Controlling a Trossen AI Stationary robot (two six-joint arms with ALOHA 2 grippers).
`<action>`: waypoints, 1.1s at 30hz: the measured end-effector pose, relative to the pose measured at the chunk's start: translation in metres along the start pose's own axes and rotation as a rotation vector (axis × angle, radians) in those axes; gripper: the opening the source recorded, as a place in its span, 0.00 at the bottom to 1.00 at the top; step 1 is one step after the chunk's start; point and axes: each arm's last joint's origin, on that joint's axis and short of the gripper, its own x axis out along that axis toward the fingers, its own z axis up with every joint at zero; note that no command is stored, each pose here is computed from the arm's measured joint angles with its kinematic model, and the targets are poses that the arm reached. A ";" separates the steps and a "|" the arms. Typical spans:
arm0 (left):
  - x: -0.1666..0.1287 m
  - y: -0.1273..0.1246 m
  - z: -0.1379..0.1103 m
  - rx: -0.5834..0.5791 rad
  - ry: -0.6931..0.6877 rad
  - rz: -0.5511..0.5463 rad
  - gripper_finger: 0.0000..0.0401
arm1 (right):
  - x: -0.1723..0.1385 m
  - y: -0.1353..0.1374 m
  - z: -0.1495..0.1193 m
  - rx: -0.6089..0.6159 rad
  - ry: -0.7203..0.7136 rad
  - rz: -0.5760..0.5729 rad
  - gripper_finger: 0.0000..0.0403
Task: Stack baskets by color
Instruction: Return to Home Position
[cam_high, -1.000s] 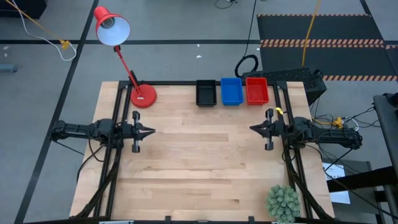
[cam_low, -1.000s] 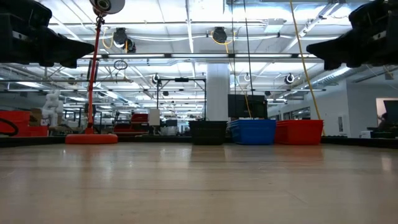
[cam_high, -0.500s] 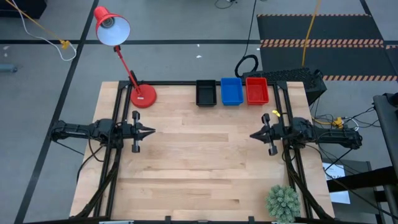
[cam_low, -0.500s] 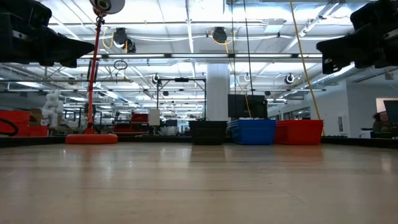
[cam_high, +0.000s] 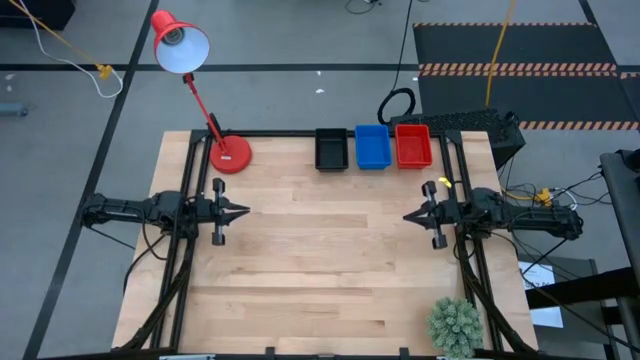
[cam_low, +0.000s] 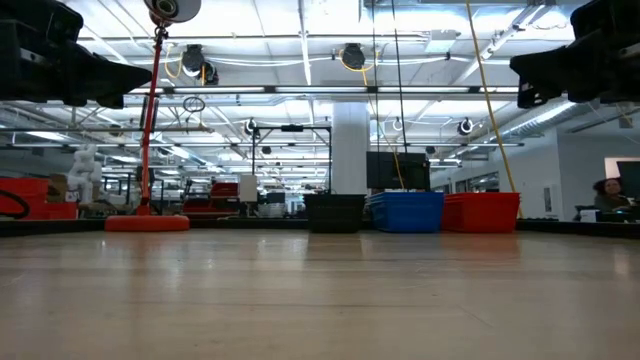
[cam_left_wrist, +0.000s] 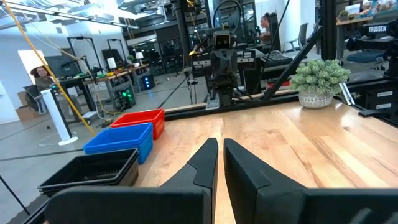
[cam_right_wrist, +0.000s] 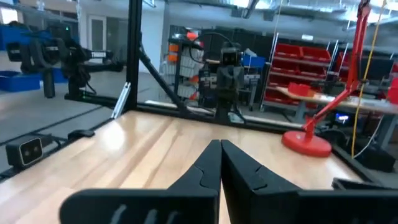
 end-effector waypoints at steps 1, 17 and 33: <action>0.000 0.000 0.000 0.000 0.000 0.000 0.08 | 0.000 0.000 0.000 -0.009 0.000 0.000 0.00; 0.000 0.000 0.000 0.000 -0.001 0.000 0.08 | 0.000 -0.002 -0.006 -0.054 0.071 -0.073 0.00; 0.000 0.000 0.000 0.000 -0.001 0.000 0.08 | 0.000 -0.002 -0.006 -0.054 0.068 -0.073 0.00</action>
